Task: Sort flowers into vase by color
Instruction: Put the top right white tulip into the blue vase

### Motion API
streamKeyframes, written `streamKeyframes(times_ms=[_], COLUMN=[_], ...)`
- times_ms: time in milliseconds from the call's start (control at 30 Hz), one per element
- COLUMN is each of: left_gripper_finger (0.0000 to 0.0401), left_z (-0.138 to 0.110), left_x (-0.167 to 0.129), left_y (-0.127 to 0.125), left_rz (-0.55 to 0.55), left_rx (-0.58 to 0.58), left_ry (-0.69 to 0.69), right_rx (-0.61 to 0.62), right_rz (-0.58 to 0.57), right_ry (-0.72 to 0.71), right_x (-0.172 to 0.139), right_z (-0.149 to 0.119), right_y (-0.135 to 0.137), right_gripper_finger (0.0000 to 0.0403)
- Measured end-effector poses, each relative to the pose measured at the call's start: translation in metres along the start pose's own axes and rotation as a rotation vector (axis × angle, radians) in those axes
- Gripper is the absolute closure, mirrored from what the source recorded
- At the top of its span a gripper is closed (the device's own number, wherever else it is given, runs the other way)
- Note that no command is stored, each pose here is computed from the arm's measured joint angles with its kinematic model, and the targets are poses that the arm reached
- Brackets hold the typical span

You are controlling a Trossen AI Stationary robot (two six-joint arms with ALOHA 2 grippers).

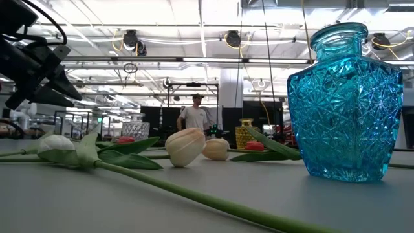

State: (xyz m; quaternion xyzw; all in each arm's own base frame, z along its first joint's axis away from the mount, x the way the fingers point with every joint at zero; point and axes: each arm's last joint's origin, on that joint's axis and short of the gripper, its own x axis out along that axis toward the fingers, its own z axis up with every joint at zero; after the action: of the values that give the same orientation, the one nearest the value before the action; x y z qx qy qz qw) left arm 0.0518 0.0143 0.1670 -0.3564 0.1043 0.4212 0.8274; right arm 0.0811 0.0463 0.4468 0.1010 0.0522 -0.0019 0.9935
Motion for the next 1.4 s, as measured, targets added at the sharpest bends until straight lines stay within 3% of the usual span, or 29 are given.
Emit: streamKeyframes(times_ms=[467,667,967,1400], left_gripper_finger=[0.0253,0.0253,0.0253,0.0253], left_z=[0.000,0.000,0.000,0.000], left_x=[0.000,0.000,0.000,0.000], left_y=[0.000,0.000,0.000,0.000], left_rz=[0.000,0.000,0.000,-0.001], left_rx=[0.000,0.000,-0.001,0.000], left_ry=[0.000,0.000,0.000,0.000], right_rx=[0.160,0.156,0.026,-0.020], right_rz=[0.145,0.148,0.077,0.056], right_ry=[-0.300,-0.300,-0.315,-0.261], right_x=[0.039,0.062,0.093,0.106], right_z=[-0.059,-0.078,-0.087,-0.098], right_y=[0.019,0.033,0.044,0.047], right_gripper_finger=[0.0403,0.0403,0.0403,0.0403])
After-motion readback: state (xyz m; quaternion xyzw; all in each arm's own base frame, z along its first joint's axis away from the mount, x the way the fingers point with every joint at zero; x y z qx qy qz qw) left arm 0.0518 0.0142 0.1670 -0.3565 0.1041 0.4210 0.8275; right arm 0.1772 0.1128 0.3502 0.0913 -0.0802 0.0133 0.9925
